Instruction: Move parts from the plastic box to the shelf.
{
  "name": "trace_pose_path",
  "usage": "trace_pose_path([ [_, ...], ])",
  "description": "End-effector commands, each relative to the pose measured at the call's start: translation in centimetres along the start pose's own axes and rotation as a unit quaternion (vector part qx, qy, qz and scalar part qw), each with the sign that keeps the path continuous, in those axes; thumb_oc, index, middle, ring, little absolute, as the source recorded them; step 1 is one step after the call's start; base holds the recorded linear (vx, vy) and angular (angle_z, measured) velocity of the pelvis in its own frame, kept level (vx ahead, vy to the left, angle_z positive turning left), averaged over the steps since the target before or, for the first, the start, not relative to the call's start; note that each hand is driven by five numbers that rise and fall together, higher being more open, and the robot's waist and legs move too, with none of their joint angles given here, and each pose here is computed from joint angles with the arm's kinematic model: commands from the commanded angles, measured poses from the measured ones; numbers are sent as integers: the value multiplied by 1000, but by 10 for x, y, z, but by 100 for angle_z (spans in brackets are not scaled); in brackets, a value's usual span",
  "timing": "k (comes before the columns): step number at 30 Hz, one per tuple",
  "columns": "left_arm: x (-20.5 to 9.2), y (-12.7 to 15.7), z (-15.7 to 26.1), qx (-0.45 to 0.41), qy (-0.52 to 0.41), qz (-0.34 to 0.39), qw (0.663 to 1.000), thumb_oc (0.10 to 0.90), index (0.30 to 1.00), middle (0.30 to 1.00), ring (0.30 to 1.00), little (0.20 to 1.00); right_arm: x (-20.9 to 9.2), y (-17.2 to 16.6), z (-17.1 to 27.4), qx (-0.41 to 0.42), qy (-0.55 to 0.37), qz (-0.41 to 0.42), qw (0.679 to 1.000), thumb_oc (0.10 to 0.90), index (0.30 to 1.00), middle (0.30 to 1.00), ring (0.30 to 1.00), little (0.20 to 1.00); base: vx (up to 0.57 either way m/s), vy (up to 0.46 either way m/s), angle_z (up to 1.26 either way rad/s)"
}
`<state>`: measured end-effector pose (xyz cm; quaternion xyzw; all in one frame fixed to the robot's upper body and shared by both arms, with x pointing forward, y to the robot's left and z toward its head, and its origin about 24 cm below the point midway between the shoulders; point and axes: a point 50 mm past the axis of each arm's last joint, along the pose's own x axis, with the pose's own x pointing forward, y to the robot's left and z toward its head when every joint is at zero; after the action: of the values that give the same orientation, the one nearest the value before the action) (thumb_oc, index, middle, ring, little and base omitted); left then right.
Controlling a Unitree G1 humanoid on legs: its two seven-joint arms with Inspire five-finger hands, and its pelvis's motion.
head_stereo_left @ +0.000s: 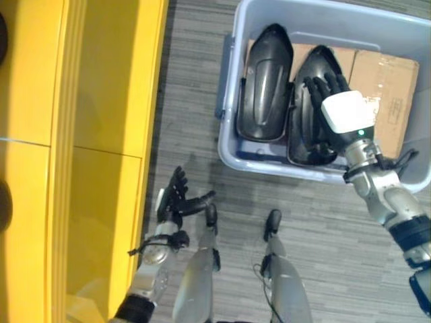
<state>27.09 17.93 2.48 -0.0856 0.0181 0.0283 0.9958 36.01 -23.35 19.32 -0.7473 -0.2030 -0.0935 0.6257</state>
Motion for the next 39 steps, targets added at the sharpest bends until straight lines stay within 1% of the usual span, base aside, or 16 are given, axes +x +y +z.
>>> trace_pose_path([
  [1,-2,1,27,3,-79,-4,997,900,1000,1000,1000,1000,25,-45,-5,4,5,-93,996,900,1000,1000,1000,1000,-3,3,4],
  [5,-1,0,27,-2,-78,-4,997,900,1000,1000,1000,1000,31,-42,-16,46,48,-88,994,900,1000,1000,1000,1000,1,8,4],
  [6,-1,-2,28,-6,-81,-5,997,900,1000,1000,1000,1000,34,-43,-23,68,75,-98,990,900,1000,1000,1000,1000,0,0,0],
  [8,0,-2,28,-6,-82,-4,997,900,1000,1000,1000,1000,35,-44,-27,71,83,-99,989,900,1000,1000,1000,1000,0,0,0],
  [9,1,-3,30,-10,-85,-4,996,900,1000,1000,1000,1000,38,-48,-35,89,108,-107,984,900,1000,1000,1000,1000,0,0,0],
  [15,1,-7,31,-16,-88,-10,996,900,1000,1000,1000,1000,47,-53,-46,89,130,-94,983,900,1000,1000,1000,1000,2,0,-1],
  [18,1,-8,33,-18,-90,-16,996,900,1000,1000,1000,1000,50,-55,-54,68,140,-79,985,900,1000,1000,1000,1000,5,-1,-1],
  [19,2,-9,33,-18,-90,-20,996,900,1000,1000,1000,1000,51,-57,-56,48,137,-69,987,900,1000,1000,1000,1000,0,0,0],
  [22,2,-9,36,-18,-96,-21,995,900,1000,1000,1000,1000,54,-65,-62,50,151,-76,984,900,1000,1000,1000,1000,0,0,0],
  [29,5,-10,40,-20,-102,-18,994,900,1000,1000,1000,1000,62,-91,-66,47,150,-107,982,900,1000,1000,1000,1000,0,0,0],
  [33,5,-8,42,-21,-106,-11,994,900,1000,1000,1000,1000,66,-121,-65,28,128,-150,980,900,1000,1000,1000,1000,0,0,0],
  [35,6,-6,42,-21,-105,-9,994,900,1000,1000,1000,1000,67,-141,-63,15,108,-176,978,900,1000,1000,1000,1000,0,0,0],
  [39,6,-4,44,-17,-107,-9,994,900,1000,1000,1000,1000,67,-163,-58,7,85,-206,975,900,1000,1000,1000,1000,0,0,0],
])
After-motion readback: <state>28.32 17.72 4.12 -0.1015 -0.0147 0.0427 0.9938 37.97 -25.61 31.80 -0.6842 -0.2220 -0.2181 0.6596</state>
